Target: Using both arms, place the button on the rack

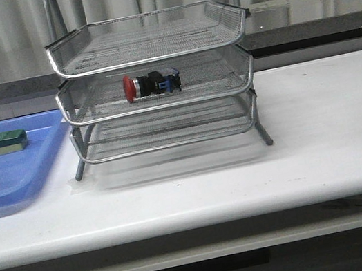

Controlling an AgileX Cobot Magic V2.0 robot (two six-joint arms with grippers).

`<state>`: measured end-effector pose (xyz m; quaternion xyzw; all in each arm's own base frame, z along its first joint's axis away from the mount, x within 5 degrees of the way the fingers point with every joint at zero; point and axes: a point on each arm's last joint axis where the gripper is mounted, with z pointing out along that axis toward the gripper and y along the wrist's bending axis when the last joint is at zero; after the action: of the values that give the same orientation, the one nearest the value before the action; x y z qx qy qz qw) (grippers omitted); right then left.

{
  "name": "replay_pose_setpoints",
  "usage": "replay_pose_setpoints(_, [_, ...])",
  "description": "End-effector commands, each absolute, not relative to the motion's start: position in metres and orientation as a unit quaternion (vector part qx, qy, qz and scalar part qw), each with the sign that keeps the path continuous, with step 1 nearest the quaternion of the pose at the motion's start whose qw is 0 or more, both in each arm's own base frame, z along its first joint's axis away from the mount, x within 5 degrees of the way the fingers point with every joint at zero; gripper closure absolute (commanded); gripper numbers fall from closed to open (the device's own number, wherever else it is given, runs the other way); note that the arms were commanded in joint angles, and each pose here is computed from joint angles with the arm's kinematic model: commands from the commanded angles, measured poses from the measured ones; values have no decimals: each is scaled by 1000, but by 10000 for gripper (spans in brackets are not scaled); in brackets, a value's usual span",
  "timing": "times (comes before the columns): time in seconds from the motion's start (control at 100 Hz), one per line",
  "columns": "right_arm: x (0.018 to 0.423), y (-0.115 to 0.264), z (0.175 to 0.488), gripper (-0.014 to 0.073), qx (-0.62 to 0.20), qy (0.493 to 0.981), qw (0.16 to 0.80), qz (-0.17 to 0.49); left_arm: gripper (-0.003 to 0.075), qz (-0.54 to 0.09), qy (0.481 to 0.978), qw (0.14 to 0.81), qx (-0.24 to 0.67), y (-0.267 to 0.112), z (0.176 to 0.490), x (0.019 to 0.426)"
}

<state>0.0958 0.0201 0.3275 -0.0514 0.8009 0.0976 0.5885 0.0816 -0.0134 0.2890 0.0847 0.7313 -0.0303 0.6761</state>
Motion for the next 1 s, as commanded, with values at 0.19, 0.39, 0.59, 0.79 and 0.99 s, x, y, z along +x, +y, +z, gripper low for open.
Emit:
replay_pose_setpoints(0.19, [73,5,301,655,30,741,667,65,741,-34,697,713,68,-12,306,82])
replay_pose_setpoints(0.39, [62,2,271,655,30,701,710,55,741,-34,697,713,68,-12,306,82])
replay_pose_setpoints(0.59, [59,2,238,655,22,693,720,44,741,-34,697,713,68,-12,306,82])
replay_pose_setpoints(0.79, [55,2,217,655,21,687,725,43,741,-34,697,713,68,-12,306,82])
replay_pose_setpoints(0.99, [54,2,207,655,21,689,724,43,741,-34,697,713,68,-12,306,82])
